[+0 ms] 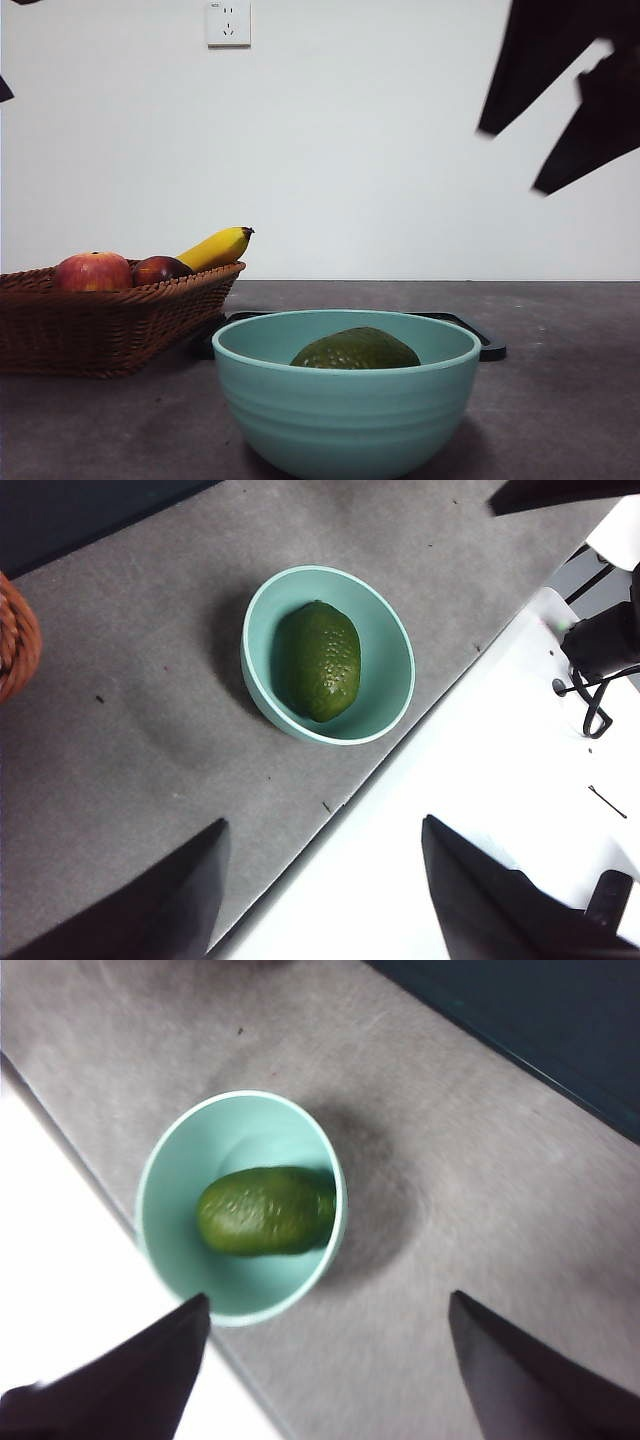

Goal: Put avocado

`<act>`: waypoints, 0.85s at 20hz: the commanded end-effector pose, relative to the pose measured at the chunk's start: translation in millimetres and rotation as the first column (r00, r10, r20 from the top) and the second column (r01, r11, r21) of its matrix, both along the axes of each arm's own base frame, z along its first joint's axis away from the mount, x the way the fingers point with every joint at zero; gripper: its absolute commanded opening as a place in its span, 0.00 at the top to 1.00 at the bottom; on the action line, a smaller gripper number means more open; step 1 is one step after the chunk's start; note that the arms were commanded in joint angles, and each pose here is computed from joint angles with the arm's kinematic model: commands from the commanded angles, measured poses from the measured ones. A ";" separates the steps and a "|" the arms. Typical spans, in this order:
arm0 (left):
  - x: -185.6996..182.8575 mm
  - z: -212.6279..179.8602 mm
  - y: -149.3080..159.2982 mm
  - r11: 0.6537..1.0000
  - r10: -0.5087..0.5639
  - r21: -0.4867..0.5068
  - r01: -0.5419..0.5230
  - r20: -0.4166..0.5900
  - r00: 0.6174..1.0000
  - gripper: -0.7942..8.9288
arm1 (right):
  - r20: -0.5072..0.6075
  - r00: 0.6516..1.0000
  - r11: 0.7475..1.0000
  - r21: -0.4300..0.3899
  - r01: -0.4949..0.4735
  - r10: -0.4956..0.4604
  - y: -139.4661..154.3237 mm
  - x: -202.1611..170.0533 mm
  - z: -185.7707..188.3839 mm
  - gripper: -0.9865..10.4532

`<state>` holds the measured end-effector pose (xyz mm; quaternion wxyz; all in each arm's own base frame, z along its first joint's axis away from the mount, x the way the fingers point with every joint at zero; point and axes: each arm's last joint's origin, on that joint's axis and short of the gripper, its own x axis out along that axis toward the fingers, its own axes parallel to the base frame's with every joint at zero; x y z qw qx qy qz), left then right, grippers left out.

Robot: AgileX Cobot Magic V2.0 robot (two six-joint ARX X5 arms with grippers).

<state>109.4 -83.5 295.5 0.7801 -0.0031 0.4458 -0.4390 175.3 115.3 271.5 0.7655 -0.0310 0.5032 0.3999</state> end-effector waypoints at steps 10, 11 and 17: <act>0.4 2.0 -1.3 1.000 -0.018 -0.006 0.018 0.016 1.000 0.60 | 0.015 0.998 0.985 -0.159 -0.059 0.062 63.8 31.4 -53.3 0.64; 0.4 2.0 -1.3 1.000 -0.018 -0.006 0.018 0.016 1.000 0.60 | 0.018 0.998 0.984 -0.170 -0.056 0.060 66.8 33.0 -57.1 0.64; 0.4 2.0 -1.3 1.000 -0.018 -0.006 0.018 0.016 1.000 0.60 | 0.014 0.998 0.978 -0.201 -0.060 0.064 79.4 40.1 -76.6 0.69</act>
